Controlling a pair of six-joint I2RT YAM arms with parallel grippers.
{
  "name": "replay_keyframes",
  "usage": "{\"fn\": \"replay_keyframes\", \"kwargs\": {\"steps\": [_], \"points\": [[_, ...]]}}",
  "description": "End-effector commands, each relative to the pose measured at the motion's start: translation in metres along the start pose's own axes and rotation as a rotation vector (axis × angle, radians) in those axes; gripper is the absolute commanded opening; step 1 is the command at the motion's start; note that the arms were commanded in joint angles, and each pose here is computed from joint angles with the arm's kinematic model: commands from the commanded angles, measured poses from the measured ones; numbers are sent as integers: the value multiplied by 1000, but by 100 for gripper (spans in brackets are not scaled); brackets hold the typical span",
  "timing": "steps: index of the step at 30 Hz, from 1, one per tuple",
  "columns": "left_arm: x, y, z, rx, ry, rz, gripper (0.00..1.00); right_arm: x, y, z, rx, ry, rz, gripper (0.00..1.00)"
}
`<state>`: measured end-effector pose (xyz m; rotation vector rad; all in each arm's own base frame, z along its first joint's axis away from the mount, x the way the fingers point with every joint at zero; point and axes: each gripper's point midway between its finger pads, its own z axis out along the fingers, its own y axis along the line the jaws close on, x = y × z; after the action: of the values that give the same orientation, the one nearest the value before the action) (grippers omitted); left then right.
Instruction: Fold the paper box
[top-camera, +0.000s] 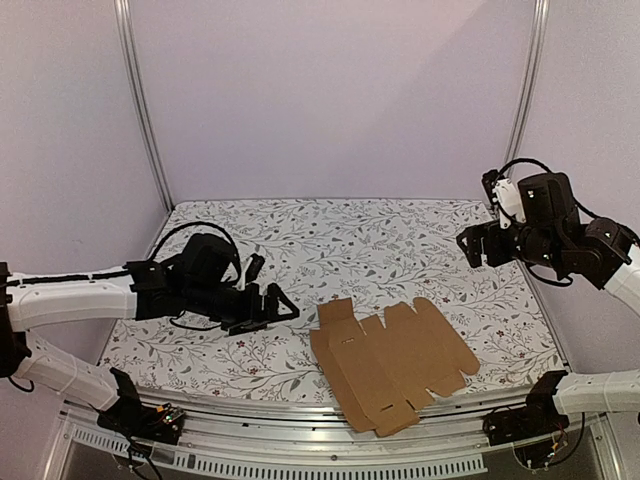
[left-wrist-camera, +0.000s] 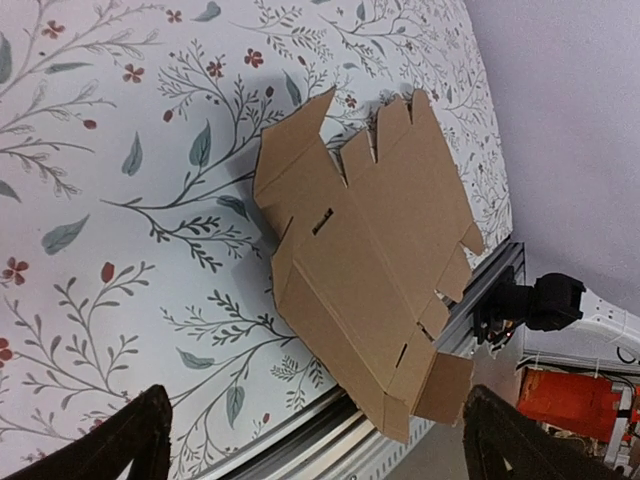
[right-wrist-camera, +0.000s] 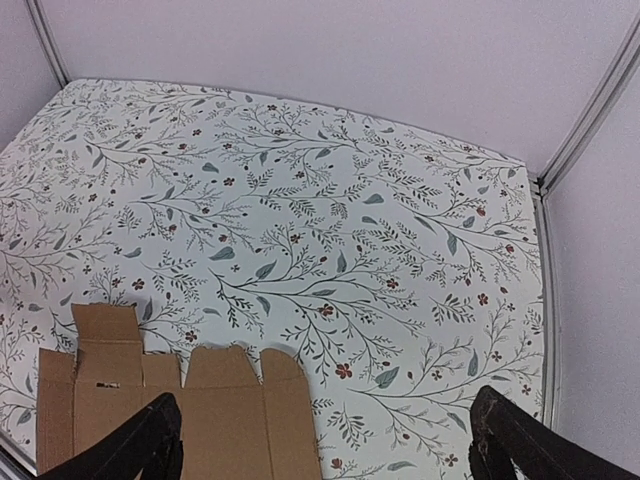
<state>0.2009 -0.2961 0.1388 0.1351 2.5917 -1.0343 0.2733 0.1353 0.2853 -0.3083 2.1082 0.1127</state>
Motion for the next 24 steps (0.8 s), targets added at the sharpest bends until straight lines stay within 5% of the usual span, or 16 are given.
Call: {"fn": "replay_keyframes", "kwargs": {"steps": [1, 13, 24], "points": [[20, -26, 3, 171, 78, -98, 100, 2, 6, -6, -37, 20, -10, 99], [44, -31, 42, 278, 151, -195, 92, 9, 13, -5, -83, 25, 14, 99], [72, -15, 87, 200, 228, -259, 77, 15, 10, -13, -94, 10, 48, 99]]}}
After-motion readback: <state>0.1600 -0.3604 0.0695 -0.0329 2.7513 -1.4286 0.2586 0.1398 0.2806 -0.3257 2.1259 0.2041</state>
